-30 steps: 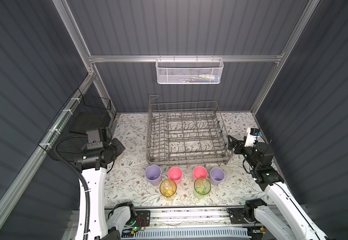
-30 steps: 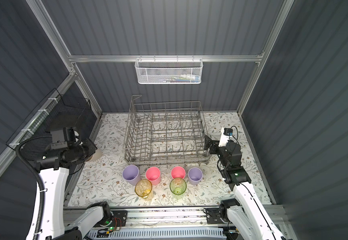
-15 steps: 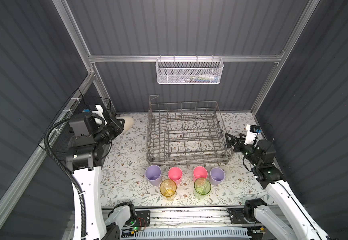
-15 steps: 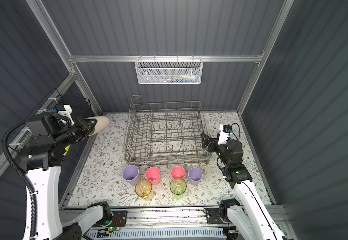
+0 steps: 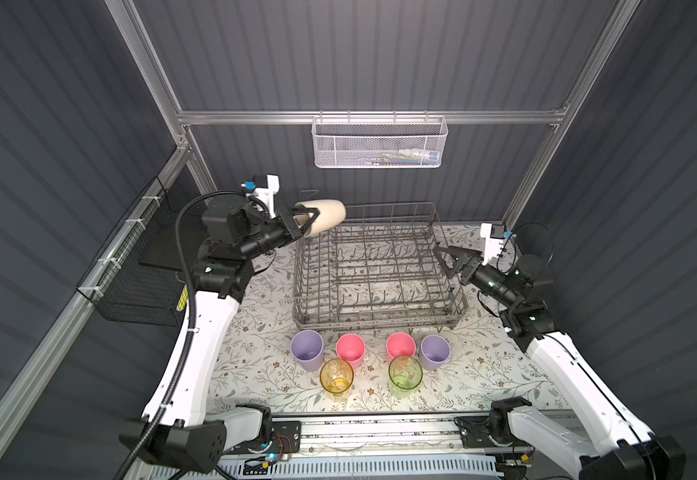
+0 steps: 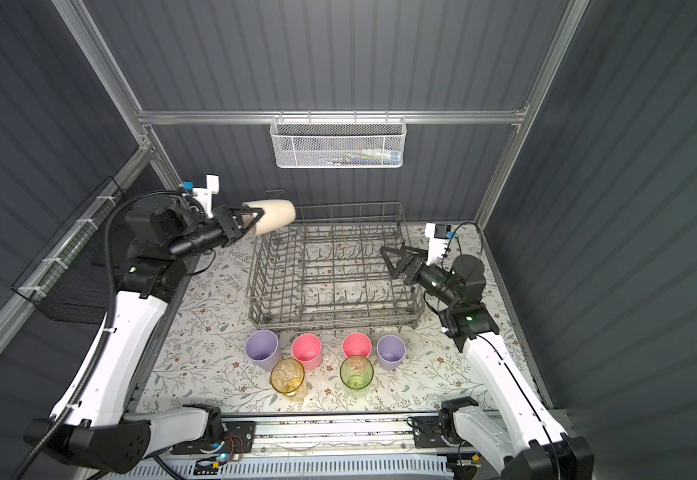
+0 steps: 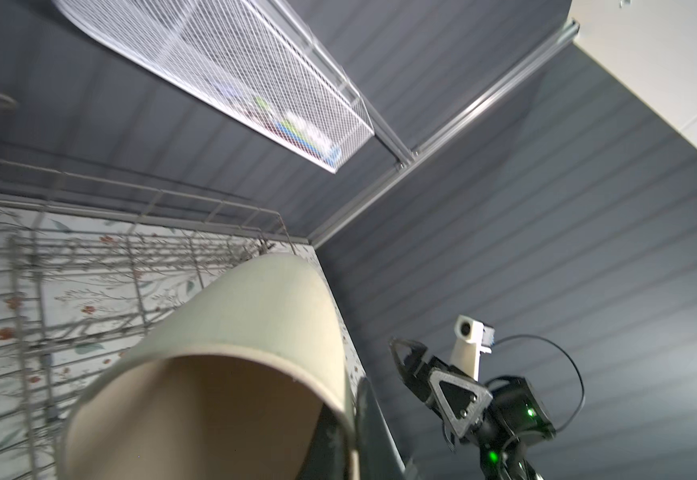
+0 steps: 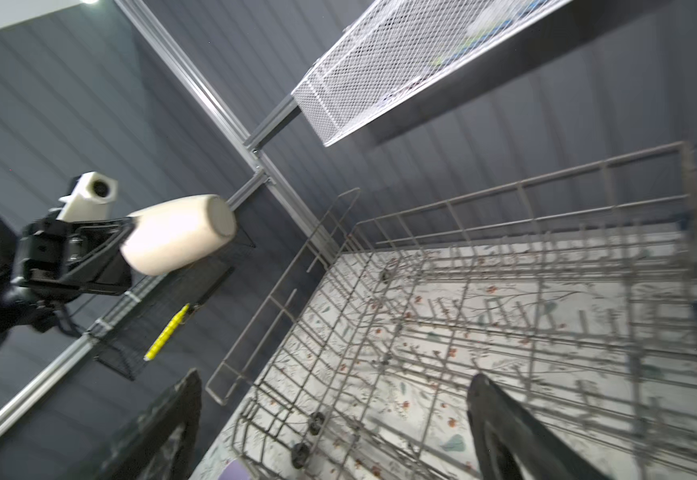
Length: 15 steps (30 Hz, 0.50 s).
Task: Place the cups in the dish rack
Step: 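Lift the cream cup with the left gripper and swing it toward the rack, then carry the cup over the rack while the right gripper moves toward it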
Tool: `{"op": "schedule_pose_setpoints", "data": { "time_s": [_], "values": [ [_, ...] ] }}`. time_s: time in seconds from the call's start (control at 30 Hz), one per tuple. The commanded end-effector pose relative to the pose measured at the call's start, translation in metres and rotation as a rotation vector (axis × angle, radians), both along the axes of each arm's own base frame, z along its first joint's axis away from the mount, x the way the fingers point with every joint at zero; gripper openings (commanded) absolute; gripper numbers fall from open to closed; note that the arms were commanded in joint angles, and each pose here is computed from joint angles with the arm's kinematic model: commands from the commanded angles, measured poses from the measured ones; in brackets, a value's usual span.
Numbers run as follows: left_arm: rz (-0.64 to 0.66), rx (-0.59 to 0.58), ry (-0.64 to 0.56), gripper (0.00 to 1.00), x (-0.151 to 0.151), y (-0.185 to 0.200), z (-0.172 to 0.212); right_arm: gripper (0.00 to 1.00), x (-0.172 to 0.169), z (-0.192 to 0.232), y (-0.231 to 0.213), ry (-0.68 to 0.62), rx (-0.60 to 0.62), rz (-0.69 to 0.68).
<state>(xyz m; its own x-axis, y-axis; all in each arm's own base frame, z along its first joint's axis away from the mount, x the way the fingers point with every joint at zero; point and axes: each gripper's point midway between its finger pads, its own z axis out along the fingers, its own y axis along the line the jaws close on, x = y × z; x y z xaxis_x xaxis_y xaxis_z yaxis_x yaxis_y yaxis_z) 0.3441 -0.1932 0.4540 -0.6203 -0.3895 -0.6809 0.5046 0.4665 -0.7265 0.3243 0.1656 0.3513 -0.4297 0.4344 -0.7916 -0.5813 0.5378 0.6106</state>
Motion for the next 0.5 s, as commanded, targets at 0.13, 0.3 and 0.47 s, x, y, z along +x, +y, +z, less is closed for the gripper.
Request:
{"op": "schedule_pose_setpoints", "data": {
  "time_s": [0.13, 0.3, 0.47],
  "values": [
    [-0.209, -0.032, -0.125, 0.0, -0.003, -0.063, -0.005, 0.99, -0.018, 0.04, 0.034, -0.027, 0.18, 0.238],
    [-0.313, -0.017, -0.128, 0.0, -0.011, -0.101, -0.025, 0.99, -0.012, 0.026, 0.042, 0.04, 0.2, 0.285],
    [-0.414, -0.022, -0.124, 0.0, -0.021, -0.132, -0.039, 0.99, -0.011, 0.021, 0.048, 0.066, 0.222, 0.322]
  ]
}}
